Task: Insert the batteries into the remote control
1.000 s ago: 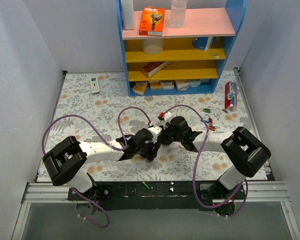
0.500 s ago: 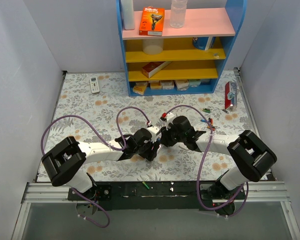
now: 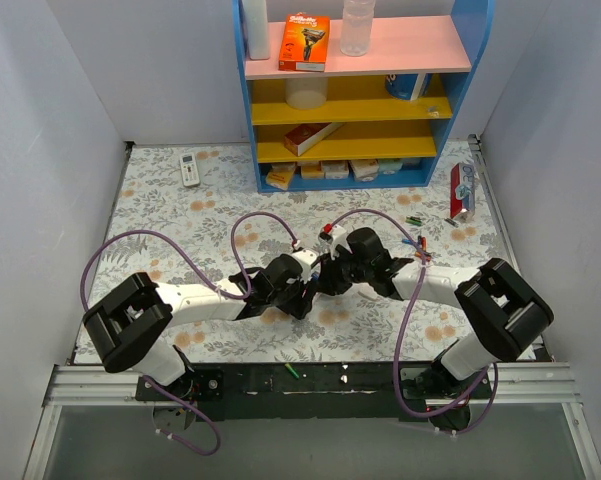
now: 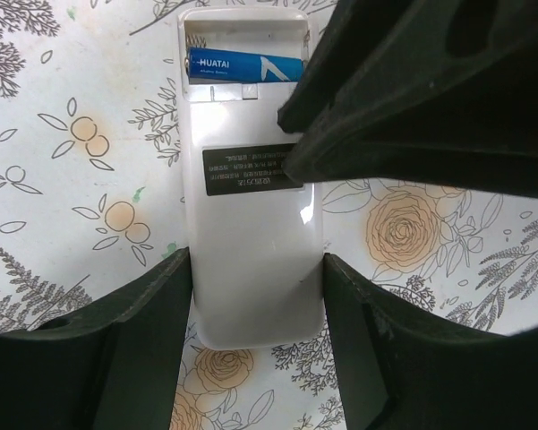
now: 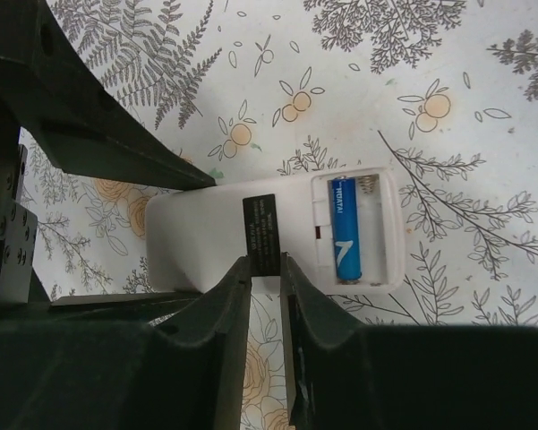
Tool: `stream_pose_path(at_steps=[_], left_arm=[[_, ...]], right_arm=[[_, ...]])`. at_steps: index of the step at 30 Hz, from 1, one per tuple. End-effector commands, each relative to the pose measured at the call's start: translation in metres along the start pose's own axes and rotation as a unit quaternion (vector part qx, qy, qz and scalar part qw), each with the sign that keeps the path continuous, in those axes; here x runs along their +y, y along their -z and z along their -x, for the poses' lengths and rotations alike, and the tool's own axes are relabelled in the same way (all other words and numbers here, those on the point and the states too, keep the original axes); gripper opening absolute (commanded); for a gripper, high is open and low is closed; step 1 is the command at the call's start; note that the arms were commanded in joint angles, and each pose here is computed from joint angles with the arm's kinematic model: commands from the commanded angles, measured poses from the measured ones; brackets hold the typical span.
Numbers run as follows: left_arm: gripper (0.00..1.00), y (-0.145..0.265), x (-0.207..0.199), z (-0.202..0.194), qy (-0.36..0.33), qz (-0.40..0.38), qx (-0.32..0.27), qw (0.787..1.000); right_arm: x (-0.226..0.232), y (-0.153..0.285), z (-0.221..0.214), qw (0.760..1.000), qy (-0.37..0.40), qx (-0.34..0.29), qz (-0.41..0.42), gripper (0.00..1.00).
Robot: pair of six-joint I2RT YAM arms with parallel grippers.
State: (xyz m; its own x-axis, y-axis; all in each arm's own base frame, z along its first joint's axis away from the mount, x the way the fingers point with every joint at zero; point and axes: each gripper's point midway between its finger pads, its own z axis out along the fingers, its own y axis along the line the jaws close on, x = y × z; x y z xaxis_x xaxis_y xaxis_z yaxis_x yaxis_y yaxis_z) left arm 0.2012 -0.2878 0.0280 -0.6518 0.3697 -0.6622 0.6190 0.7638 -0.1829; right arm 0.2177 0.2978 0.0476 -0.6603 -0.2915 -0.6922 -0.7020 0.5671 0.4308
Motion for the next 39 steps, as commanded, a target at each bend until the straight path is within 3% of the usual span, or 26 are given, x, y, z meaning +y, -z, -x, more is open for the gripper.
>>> stream_pose_path(at_steps=[1,13,24,39], left_arm=[[0.34,0.003,0.009,0.010,0.003,0.016,-0.020,1.000],[0.34,0.004,0.006,0.009,0.000,0.007,-0.021,1.000],[0.34,0.005,0.005,0.010,-0.001,0.002,-0.023,1.000],[0.35,0.005,0.003,0.009,-0.003,-0.003,-0.022,1.000]], right_arm=[[0.011,-0.006,0.011,1.000,-0.009,-0.001,0.026,0.25],[-0.021,0.005,0.047,0.995,0.001,-0.083,-0.047,0.23],[-0.016,-0.013,0.049,0.997,0.009,-0.071,0.000,0.24],[-0.024,-0.022,0.057,0.997,0.006,-0.076,-0.014,0.22]])
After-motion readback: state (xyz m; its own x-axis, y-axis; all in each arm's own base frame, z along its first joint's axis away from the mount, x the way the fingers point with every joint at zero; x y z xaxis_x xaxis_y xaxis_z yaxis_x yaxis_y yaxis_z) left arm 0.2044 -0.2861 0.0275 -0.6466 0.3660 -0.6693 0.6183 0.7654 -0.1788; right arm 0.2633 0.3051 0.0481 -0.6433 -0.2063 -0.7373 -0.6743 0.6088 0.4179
